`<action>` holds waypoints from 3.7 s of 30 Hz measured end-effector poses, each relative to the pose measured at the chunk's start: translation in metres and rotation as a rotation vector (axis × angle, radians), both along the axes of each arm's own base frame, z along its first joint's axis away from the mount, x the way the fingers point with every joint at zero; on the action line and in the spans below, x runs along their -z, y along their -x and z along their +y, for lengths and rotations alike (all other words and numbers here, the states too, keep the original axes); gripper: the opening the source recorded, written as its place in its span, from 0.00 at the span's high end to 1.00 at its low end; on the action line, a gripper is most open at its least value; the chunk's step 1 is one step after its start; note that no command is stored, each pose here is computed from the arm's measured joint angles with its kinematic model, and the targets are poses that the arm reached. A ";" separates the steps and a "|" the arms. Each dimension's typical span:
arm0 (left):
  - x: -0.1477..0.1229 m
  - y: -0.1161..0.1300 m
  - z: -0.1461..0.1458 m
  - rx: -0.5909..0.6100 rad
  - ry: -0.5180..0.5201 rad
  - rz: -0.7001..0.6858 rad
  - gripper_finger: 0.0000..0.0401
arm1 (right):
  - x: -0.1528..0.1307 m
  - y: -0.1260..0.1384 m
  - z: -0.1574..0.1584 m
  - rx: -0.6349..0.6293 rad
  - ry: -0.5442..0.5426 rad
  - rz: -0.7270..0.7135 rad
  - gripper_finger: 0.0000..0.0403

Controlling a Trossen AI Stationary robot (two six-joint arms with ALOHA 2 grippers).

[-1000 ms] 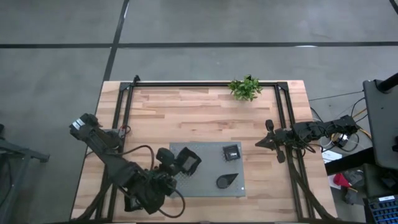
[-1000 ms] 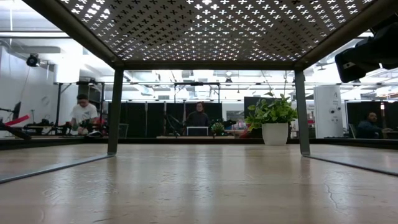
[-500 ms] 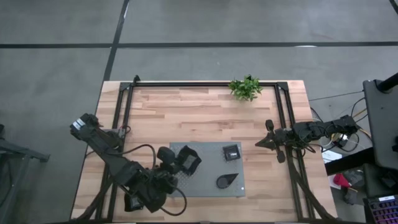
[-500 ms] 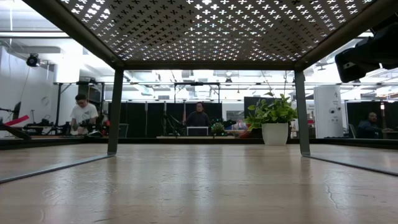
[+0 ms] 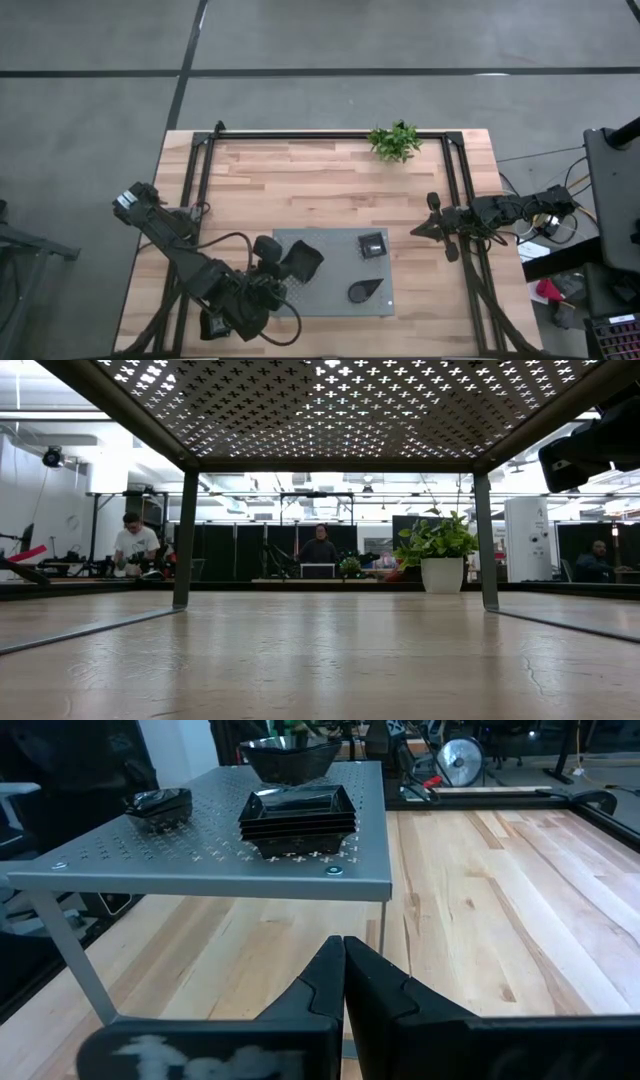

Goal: Pick & Place Mini shaped plates
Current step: Stack the distorted square plate on top of the distorted square plate on the shelf

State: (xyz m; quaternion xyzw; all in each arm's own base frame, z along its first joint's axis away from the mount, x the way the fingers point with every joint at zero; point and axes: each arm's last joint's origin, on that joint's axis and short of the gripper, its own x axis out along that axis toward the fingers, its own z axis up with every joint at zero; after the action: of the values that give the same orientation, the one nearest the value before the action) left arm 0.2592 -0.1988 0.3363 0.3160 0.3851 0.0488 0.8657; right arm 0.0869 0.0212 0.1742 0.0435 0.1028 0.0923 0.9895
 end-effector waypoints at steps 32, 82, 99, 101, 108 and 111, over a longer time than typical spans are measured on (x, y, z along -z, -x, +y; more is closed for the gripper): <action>0.023 0.054 -0.054 -0.173 0.670 0.253 0.78 | 0.000 0.000 0.000 0.000 0.000 0.000 0.98; 0.152 0.118 -0.076 -0.563 1.004 0.573 0.79 | 0.000 0.000 0.000 0.000 0.000 0.000 0.98; 0.145 0.118 -0.078 -0.573 1.003 0.604 0.79 | 0.000 0.000 0.000 0.000 0.000 0.000 0.98; 0.145 0.118 -0.078 -0.574 1.002 0.604 0.79 | 0.000 0.000 0.000 0.000 0.000 0.000 0.98; 0.145 0.118 -0.079 -0.589 1.029 0.600 0.79 | 0.000 0.000 0.000 -0.001 0.000 0.000 0.98; 0.145 0.117 -0.081 -0.581 1.047 0.599 0.79 | 0.000 0.000 0.000 0.000 0.000 0.000 0.98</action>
State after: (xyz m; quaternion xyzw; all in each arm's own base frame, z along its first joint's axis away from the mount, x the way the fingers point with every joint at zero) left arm 0.1424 -0.2796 0.1915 -0.2625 0.6510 -0.0029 0.7123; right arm 0.0869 0.0212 0.1742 0.0435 0.1028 0.0924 0.9894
